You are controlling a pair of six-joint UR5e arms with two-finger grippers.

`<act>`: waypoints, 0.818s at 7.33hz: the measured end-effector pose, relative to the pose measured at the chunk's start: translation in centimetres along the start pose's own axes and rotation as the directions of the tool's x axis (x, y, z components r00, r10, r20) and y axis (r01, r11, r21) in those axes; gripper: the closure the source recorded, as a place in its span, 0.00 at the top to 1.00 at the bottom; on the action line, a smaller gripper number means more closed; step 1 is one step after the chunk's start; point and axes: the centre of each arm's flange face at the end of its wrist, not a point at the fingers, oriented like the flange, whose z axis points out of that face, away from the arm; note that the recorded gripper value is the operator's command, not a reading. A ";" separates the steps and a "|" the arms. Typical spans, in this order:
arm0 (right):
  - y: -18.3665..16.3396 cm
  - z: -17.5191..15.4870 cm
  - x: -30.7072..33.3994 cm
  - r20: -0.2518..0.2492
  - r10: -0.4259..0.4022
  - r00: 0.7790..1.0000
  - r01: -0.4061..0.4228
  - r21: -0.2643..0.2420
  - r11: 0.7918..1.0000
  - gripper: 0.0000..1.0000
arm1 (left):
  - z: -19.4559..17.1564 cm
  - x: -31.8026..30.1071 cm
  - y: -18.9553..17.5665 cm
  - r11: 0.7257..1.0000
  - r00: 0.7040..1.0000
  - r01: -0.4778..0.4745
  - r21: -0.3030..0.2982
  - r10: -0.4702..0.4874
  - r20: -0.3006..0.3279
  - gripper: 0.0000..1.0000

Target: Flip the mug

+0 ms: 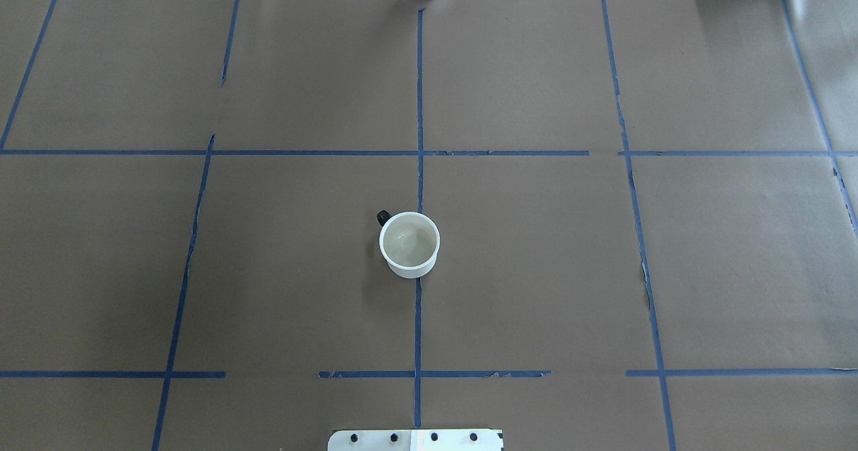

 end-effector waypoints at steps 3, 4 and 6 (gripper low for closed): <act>0.0 0.0 0.0 0.000 0.000 1.000 0.000 0.000 1.000 1.00 | 0.7 -1.1 1.5 1.000 1.000 -0.019 0.020 0.019 -0.013 1.00; 0.0 0.0 0.0 0.000 0.000 1.000 0.000 0.000 1.000 1.00 | 1.4 -1.7 2.3 0.999 1.000 -0.024 0.023 0.024 -0.014 1.00; 0.0 0.0 0.0 0.000 0.000 1.000 0.000 0.000 1.000 1.00 | 3.1 -3.1 4.4 0.998 0.999 -0.046 0.046 0.047 -0.011 1.00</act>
